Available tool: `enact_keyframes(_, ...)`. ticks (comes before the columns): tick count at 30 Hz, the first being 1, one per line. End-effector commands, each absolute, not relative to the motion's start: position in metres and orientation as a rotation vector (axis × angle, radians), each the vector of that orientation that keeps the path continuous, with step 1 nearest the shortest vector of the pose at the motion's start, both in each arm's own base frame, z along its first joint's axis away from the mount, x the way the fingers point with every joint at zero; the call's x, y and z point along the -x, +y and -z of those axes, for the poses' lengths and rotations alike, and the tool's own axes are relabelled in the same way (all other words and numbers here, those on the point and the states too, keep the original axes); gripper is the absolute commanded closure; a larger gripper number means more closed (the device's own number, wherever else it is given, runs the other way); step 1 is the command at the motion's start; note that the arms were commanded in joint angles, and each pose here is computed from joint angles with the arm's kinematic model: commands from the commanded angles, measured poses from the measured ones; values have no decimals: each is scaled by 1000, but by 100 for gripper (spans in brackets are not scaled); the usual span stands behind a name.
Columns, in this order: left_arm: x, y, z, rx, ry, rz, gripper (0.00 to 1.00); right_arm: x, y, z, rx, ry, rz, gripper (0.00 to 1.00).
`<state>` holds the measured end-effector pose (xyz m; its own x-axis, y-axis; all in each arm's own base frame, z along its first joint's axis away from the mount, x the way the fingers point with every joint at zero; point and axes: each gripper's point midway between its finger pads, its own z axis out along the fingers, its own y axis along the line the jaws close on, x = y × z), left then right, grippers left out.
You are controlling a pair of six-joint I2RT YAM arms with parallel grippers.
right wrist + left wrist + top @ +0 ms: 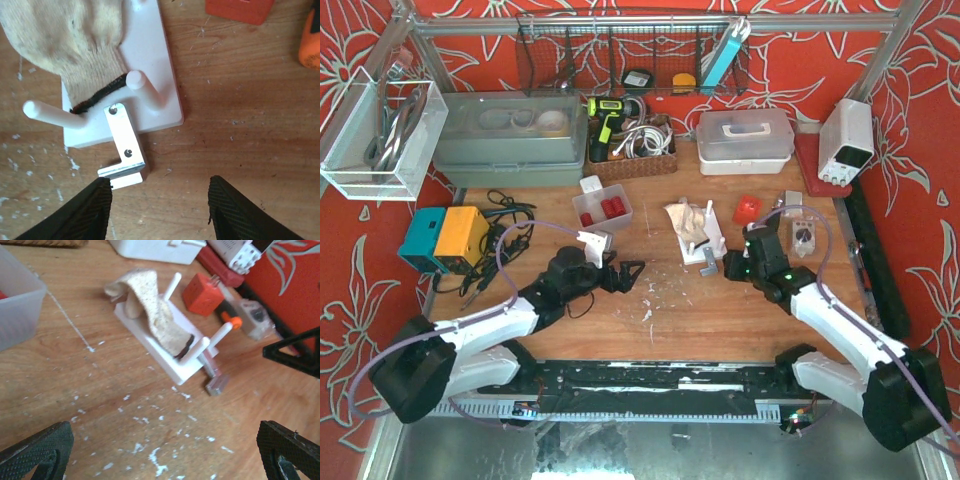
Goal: Install the large spring
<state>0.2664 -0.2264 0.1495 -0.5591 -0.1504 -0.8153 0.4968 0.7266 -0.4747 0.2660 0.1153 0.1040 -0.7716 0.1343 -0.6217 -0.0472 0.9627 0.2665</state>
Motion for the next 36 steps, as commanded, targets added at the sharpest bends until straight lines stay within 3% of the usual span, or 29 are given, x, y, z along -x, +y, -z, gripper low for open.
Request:
enact_keyframes(1,-280,-221,-153,-297,1931,751,1,-276,118,-98,-3,2404,-202,46)
enact_keyframes(17,-281,-172,-170,-99,1796,598,1,-303,147,-80,63,2387,-33,59)
enact_keyframes(36,-282,-175,-162,-92,1819,612,1,-310,173,-52,169,2449,-42,59)
